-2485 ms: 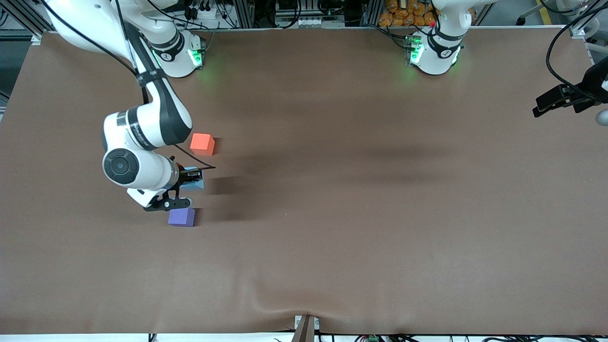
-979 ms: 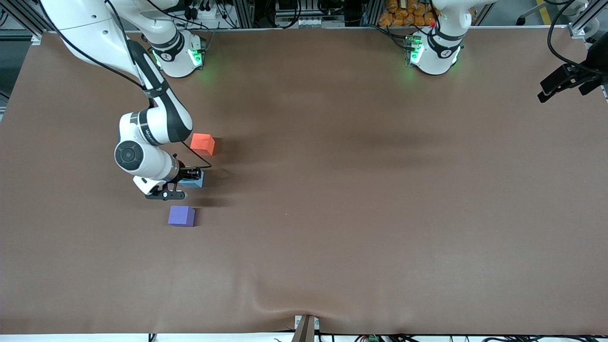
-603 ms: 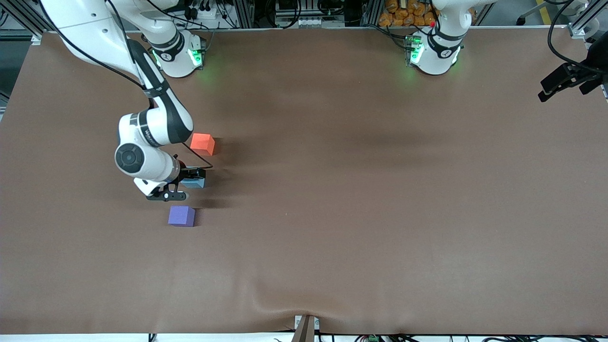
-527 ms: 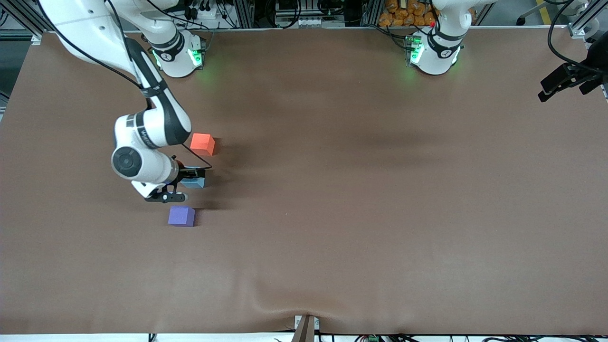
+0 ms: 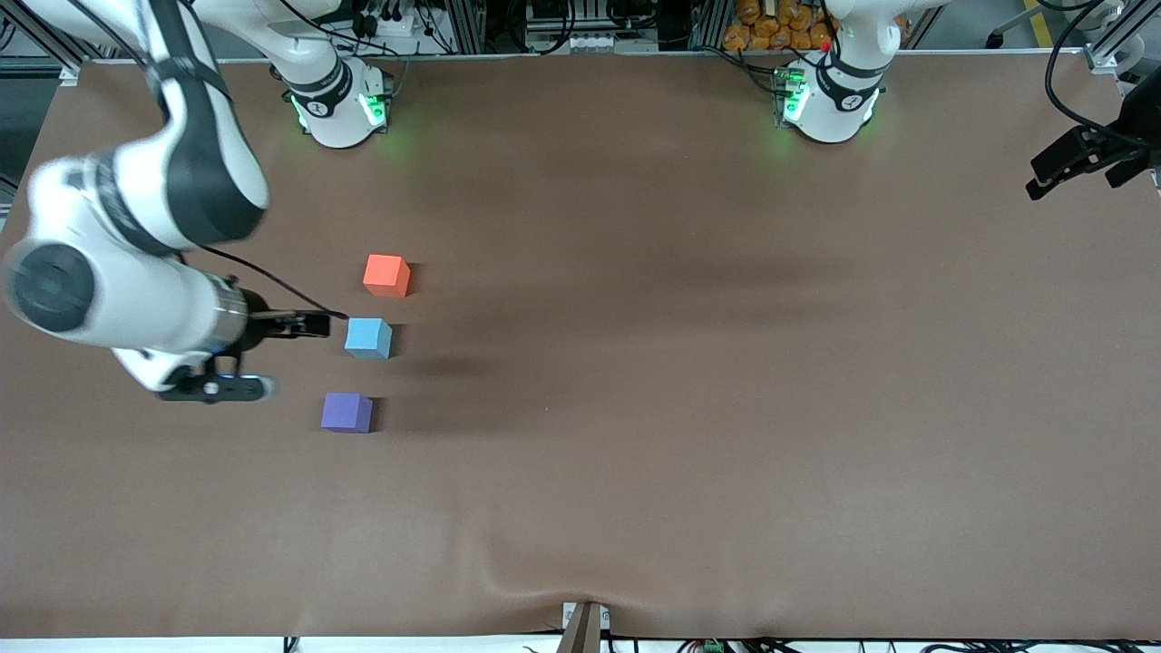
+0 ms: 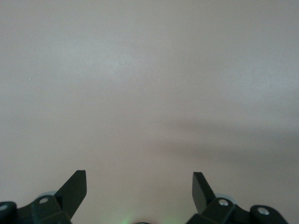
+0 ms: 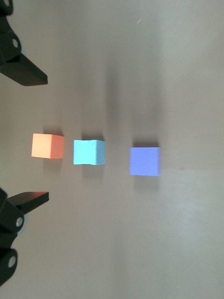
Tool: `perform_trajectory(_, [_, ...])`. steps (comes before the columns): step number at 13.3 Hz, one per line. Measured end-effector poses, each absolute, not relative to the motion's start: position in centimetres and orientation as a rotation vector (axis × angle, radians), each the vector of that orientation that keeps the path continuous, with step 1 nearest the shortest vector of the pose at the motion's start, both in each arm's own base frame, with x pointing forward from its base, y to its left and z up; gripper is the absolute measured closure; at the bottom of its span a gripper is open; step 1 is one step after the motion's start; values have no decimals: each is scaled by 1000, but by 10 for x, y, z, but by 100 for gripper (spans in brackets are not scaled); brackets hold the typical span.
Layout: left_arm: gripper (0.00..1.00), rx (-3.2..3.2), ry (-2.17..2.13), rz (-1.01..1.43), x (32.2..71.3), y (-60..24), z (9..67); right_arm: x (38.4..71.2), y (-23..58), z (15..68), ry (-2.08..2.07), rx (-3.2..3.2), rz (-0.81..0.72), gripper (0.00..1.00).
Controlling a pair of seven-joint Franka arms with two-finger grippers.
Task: Place blue block between orange and purple blocks
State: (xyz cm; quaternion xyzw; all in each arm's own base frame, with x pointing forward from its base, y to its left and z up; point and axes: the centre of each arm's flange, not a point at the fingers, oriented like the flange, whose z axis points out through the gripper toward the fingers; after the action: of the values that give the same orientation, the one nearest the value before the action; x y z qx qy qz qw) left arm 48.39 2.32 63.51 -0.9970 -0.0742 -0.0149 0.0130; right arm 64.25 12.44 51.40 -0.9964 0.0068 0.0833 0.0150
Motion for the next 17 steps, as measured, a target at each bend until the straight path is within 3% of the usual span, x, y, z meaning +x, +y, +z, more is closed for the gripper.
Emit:
perform_trajectory(3, [0,-3107,-232,-54,485,24,638,639,110,592,42,-3113,129,0])
perform_trajectory(9, [0,-3128,-143,9,499,-35,618,571,39,687,-163,-3205,205,0])
perform_trajectory(12, [0,-3125,-109,-2,499,-55,621,565,24,684,-143,-3226,103,0])
perform_trajectory(17, [0,-3126,-132,-9,499,-45,625,556,30,666,-26,-3184,112,0])
